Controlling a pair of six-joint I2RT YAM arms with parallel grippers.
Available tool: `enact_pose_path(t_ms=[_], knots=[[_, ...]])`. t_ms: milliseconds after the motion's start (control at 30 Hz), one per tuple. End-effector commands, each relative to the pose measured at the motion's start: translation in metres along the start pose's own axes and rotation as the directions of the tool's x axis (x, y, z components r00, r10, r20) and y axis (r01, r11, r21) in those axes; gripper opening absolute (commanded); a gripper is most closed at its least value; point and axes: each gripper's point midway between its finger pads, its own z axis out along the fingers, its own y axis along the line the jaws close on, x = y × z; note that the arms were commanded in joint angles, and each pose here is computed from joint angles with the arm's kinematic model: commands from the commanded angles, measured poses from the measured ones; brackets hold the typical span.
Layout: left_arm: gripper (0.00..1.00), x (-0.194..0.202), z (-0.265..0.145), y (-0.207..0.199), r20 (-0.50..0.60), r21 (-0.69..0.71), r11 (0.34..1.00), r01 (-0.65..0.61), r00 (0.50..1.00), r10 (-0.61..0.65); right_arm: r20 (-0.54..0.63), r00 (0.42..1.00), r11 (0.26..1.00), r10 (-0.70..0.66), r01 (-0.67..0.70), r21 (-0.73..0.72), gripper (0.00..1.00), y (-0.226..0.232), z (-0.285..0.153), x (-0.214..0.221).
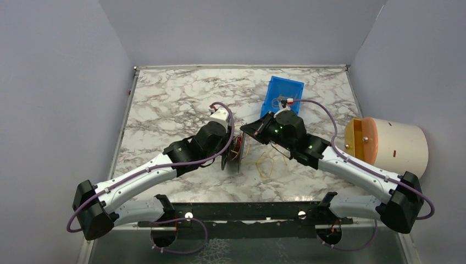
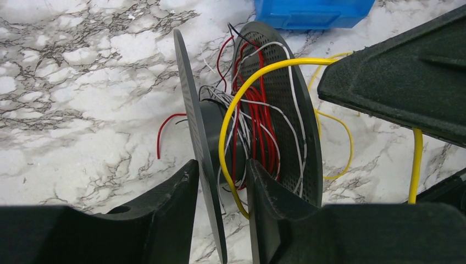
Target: Wrap the cables
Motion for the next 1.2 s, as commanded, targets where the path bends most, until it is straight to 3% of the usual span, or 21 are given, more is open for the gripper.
enact_pose_path(t_ms=[0,300,633,933,1167], knots=[[0.38,0.0,0.005,0.006,0.009,-0.026,1.0,-0.018,1.0,0.018,0.042,0.999,1.0,0.009,-0.01,0.029,0.01,-0.003,0.003,-0.006],[0.29,0.004,0.009,0.01,-0.007,-0.039,0.999,-0.031,1.0,0.031,0.035,0.999,0.999,0.017,-0.019,0.038,0.01,-0.008,0.008,-0.003],[0.0,0.005,0.01,0.009,-0.015,-0.03,0.998,-0.051,0.999,0.05,0.033,0.999,0.998,0.02,-0.022,0.053,0.01,-0.015,0.011,0.0],[0.0,-0.005,0.001,0.012,-0.002,-0.039,0.996,-0.086,0.996,0.086,0.086,0.996,0.994,-0.028,0.019,0.104,0.01,-0.028,0.009,-0.01],[0.0,-0.012,-0.011,0.011,0.006,-0.012,0.992,-0.125,0.992,0.125,0.161,0.967,0.968,-0.198,0.166,0.189,0.01,-0.042,0.002,-0.031]])
